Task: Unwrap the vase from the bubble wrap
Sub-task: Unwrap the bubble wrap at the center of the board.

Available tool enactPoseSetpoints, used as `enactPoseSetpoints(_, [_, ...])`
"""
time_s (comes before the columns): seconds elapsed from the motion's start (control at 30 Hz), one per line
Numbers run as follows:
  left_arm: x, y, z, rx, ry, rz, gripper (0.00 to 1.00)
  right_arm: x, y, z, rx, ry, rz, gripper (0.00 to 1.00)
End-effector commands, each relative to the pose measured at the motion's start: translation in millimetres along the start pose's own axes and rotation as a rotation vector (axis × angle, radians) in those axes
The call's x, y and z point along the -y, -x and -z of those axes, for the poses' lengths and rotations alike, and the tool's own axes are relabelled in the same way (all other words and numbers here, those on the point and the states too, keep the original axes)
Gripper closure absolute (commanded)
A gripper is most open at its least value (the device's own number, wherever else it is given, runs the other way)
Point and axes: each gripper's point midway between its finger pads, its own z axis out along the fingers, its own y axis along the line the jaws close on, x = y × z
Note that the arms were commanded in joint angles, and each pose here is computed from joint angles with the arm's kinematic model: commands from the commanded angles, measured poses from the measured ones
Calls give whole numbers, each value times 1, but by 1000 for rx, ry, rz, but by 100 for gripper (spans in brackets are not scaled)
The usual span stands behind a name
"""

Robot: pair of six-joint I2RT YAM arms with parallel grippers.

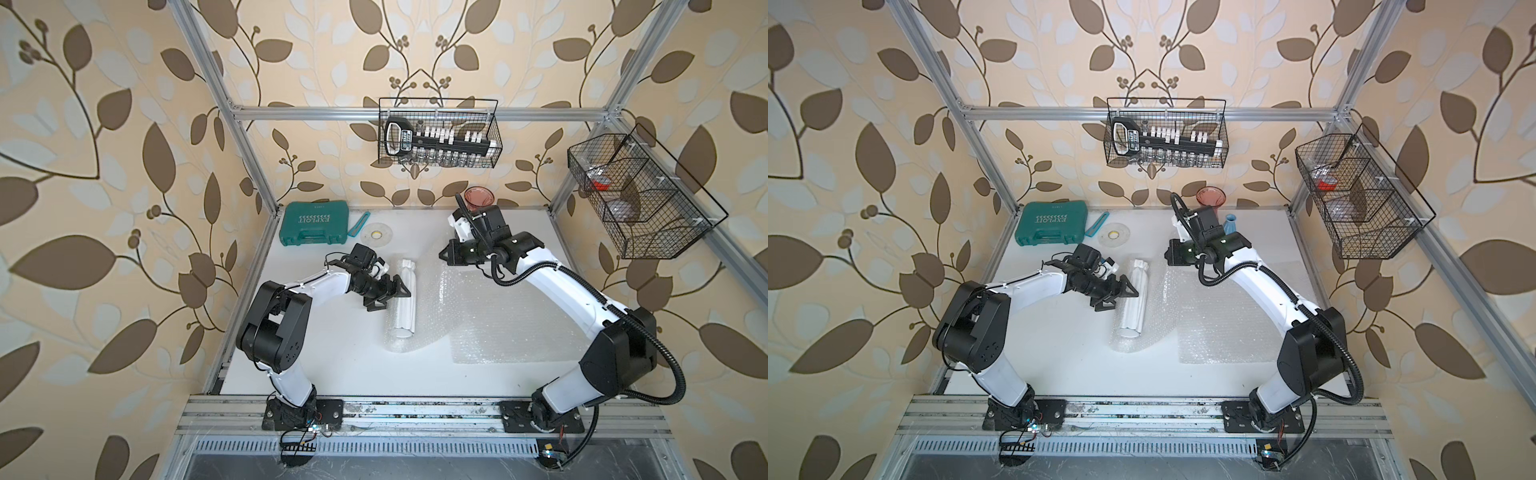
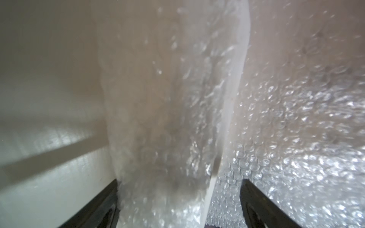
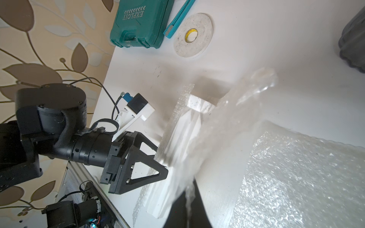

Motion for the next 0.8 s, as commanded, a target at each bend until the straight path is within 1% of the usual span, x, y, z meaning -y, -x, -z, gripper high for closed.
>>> enactPoseSetpoints(0.0, [25, 6, 18, 47, -23, -84, 8, -10, 16, 21, 65, -3, 38, 100])
enactPoseSetpoints(0.07, [30, 4, 18, 36, -50, -88, 7, -11, 17, 23, 71, -4, 39, 100])
enactPoseSetpoints(0.17, [40, 1, 14, 7, -125, -79, 8, -12, 18, 26, 81, -3, 42, 100])
enactPoseSetpoints(0.2, [39, 2, 14, 7, -125, -75, 7, -12, 19, 26, 83, -2, 43, 100])
enactPoseSetpoints(0.3, [30, 5, 15, 33, -58, -65, 6, -10, 17, 25, 78, -13, 40, 100])
enactPoseSetpoints(0.4, [18, 10, 23, 73, 47, -67, 6, -6, 13, 22, 70, -25, 37, 100])
enactPoseSetpoints(0.5, [7, 15, 37, 124, 162, -87, 5, -1, 11, 21, 65, -42, 32, 100])
enactPoseSetpoints(0.57, [7, 18, 46, 150, 205, -111, 5, 2, 9, 19, 62, -51, 30, 100])
enactPoseSetpoints(0.67, [15, 18, 58, 169, 223, -153, 6, 5, 5, 16, 53, -59, 26, 100])
enactPoseSetpoints(0.77, [31, 13, 62, 153, 178, -199, 7, 7, 2, 13, 46, -63, 25, 100])
